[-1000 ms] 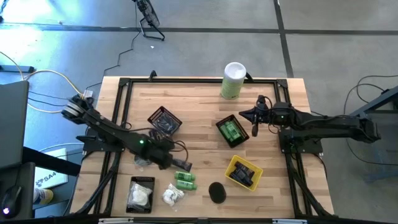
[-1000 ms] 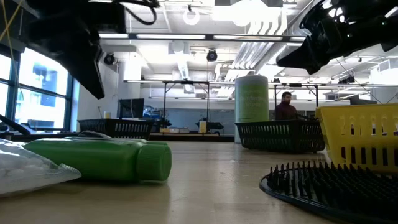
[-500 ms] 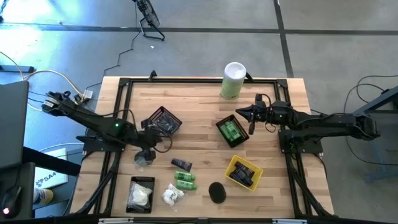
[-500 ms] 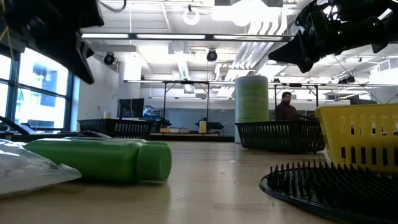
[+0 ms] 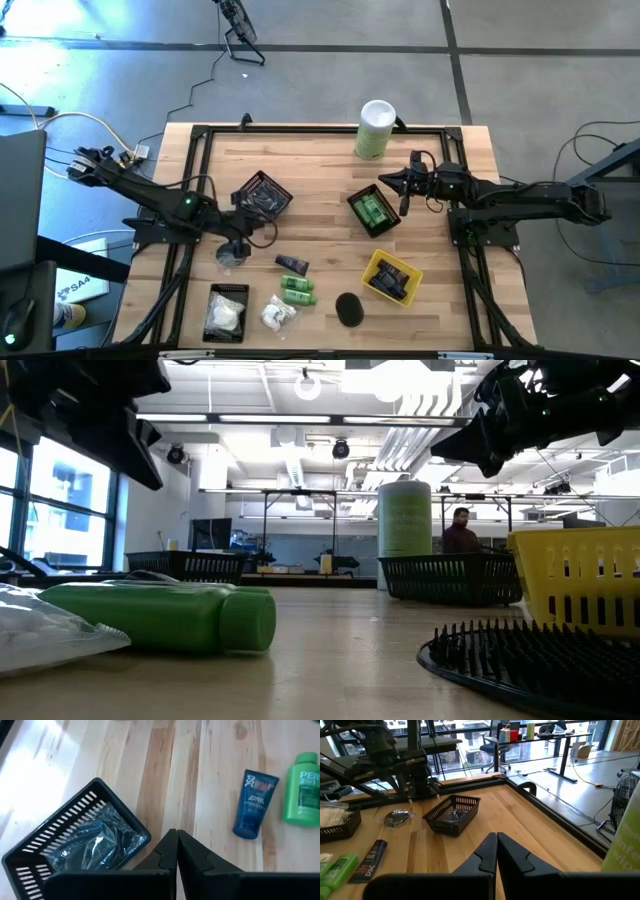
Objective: Pick & Place Travel size toiletries
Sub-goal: Put the shaving cream tube into the yellow bin
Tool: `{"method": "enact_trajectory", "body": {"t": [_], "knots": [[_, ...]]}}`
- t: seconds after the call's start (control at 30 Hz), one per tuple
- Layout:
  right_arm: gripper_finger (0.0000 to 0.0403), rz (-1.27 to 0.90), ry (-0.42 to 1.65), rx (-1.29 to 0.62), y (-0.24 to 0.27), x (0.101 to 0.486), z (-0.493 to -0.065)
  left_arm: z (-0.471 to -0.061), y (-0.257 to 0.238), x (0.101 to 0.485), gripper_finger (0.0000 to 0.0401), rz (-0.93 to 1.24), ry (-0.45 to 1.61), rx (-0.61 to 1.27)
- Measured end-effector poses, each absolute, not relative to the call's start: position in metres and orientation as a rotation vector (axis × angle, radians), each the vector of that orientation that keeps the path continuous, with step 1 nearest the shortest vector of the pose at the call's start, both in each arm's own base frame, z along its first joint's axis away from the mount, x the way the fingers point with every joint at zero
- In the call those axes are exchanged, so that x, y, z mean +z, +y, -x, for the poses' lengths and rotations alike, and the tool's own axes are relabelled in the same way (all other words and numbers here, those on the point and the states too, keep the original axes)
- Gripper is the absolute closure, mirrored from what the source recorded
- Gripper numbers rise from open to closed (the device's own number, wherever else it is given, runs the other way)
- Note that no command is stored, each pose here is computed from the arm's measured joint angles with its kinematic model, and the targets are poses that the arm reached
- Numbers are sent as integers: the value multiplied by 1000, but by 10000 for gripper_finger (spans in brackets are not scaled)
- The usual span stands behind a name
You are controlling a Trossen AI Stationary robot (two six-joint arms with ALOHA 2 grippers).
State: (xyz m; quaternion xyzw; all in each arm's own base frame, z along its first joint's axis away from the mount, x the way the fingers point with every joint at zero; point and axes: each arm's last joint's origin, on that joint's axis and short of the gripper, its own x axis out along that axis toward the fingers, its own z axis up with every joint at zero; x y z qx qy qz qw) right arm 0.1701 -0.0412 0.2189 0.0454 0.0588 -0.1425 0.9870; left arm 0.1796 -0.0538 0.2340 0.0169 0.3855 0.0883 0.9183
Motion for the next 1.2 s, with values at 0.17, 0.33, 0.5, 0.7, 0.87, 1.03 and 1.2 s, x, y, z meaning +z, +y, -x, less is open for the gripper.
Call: {"method": "enact_trajectory", "body": {"t": [0.17,0.33,0.5,0.7,0.87,1.03,1.2], "knots": [[398,-94,118,-284,-41,219,-170,-181,-54,233,348,-43,796,191],[398,-94,118,-283,-41,219,-170,-181,-54,233,273,-49,793,203],[398,-94,118,-282,-41,219,-170,-183,-54,234,206,-39,774,199],[398,-94,118,-282,-41,219,-170,-188,-58,239,157,-1,710,143],[398,-94,118,-282,-41,219,-170,-190,-59,240,146,11,698,121],[398,-94,118,-282,-41,219,-170,-193,-62,235,146,37,734,66],[398,-94,119,-282,-41,219,-170,-206,-68,223,146,40,775,19]]}}
